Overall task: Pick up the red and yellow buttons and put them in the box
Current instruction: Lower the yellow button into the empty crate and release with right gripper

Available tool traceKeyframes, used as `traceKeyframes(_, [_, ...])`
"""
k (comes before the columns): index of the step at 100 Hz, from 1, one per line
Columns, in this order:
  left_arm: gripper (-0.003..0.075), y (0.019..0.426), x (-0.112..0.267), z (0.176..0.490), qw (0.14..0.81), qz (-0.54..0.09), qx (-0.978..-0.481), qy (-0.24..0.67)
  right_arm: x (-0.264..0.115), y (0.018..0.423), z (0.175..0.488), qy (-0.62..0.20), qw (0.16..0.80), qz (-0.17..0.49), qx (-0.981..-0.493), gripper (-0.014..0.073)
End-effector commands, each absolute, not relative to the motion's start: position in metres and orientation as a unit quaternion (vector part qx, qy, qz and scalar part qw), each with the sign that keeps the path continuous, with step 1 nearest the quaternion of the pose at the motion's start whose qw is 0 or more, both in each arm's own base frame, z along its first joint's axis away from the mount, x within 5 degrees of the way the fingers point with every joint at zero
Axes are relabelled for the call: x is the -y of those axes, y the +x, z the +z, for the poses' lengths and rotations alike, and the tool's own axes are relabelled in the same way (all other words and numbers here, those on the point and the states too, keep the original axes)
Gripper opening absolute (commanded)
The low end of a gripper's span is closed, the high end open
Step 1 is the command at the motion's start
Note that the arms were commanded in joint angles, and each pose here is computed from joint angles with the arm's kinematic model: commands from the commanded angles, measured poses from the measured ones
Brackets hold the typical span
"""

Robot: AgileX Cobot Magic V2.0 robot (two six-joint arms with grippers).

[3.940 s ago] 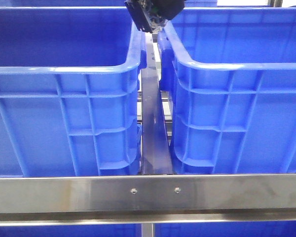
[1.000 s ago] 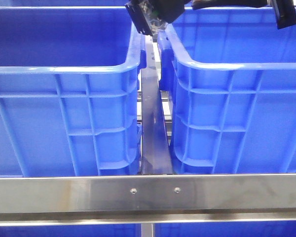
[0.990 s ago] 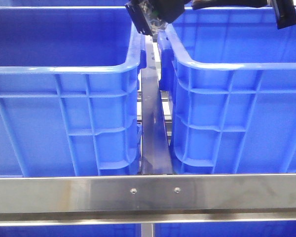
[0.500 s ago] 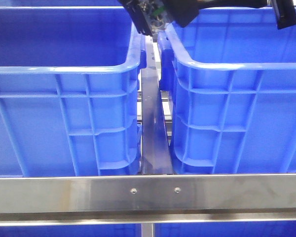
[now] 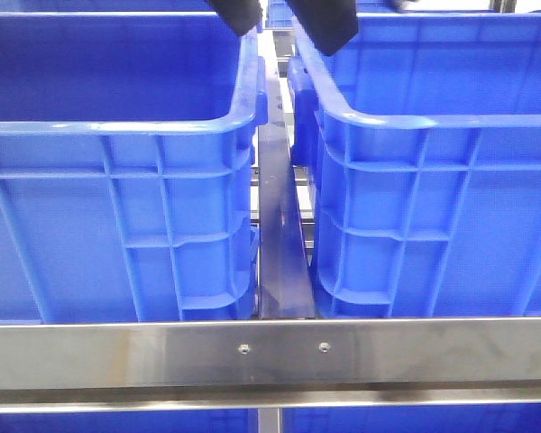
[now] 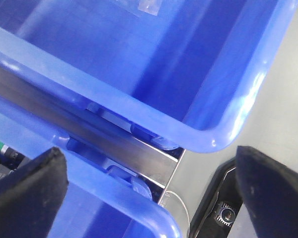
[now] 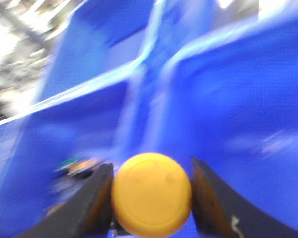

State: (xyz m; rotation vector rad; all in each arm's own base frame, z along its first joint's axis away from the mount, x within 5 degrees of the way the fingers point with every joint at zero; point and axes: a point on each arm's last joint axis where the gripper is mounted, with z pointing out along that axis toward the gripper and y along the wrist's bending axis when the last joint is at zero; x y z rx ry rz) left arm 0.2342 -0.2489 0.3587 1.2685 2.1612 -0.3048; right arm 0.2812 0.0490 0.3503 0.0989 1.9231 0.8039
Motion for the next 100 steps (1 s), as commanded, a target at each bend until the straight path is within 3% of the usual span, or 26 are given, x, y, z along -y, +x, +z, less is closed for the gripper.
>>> traceKeyframes(1, [0.064,0.226,0.246,0.387,0.356,-0.136,-0.796,0.47,-0.035,0.287,0.367,0.041,0.569,0.263,-0.778,0.0256])
traceKeyframes(19, [0.064,0.226,0.246,0.387,0.356,-0.136,-0.796,0.47,-0.019,0.312,0.344,0.031,0.591,0.133,-0.795,0.0256])
traceKeyframes(33, [0.064,0.226,0.246,0.387,0.356,-0.136,-0.796,0.47,-0.016,0.334,0.324,0.008,0.579,0.073,-0.812,0.0256])
traceKeyframes(100, [0.064,0.226,0.246,0.387,0.356,-0.136,-0.796,0.47,-0.039,0.417,0.273,-0.035,0.542,0.049,-0.838,0.0256])
